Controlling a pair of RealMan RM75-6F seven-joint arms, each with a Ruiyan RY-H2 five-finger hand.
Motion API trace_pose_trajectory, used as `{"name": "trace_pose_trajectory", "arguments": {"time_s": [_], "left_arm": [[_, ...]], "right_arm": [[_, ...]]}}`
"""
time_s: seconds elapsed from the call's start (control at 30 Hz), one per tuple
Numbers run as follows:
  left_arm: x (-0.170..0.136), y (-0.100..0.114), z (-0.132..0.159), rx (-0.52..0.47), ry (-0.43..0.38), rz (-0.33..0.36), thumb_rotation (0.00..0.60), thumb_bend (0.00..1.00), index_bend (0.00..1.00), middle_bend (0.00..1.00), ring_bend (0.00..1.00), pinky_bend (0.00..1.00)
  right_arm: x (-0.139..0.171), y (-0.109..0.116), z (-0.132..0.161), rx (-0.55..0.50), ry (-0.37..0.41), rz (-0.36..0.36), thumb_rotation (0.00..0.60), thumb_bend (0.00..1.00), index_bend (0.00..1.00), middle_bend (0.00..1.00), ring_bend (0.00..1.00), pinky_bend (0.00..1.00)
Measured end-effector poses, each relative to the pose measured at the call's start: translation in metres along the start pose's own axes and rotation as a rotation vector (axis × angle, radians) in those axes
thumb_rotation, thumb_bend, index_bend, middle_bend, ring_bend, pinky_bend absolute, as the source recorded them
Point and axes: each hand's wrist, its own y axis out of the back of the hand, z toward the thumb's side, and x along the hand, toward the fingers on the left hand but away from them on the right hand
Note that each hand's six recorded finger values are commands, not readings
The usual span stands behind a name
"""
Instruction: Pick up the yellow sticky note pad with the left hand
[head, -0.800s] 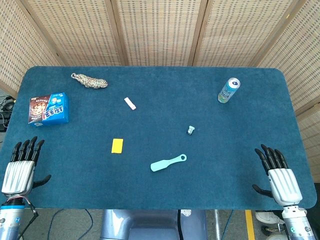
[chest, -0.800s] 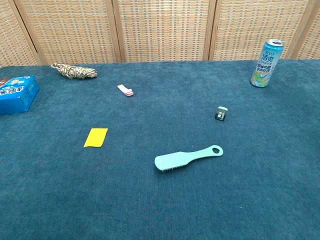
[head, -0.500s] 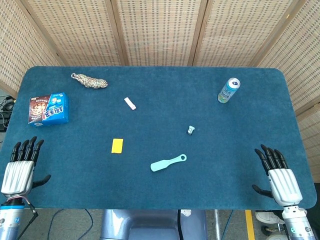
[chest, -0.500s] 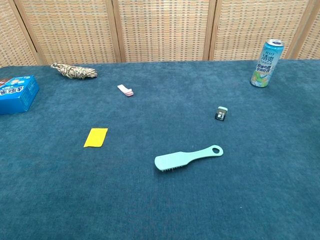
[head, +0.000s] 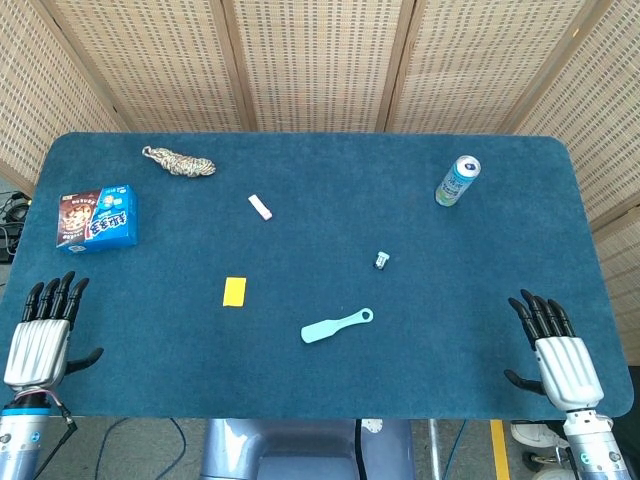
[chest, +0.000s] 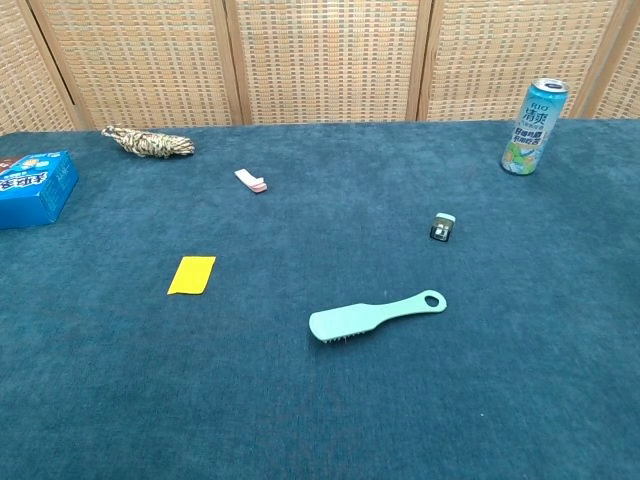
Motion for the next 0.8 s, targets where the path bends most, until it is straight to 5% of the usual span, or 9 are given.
{"name": "trace_pose_trajectory", "arguments": {"time_s": [0.5,0.8], "left_arm": [[0.007,-0.013,0.015,-0.008,-0.052,-0.047,0.600,0.00,0.00,0.00,0.00,0.00],[0.038,-0.036,0.052,-0.023,-0.161,-0.110,0.600,0.04,0.00,0.00,0.00,0.00]], "right_arm": [[-0.002,-0.001,-0.003,-0.016,-0.008,0.010,0.600,0.00,0.00,0.00,0.00,0.00],[-0.004,-0.002,-0.005,-0.015,-0.018,0.015,0.600,0.00,0.00,0.00,0.00,0.00]]}}
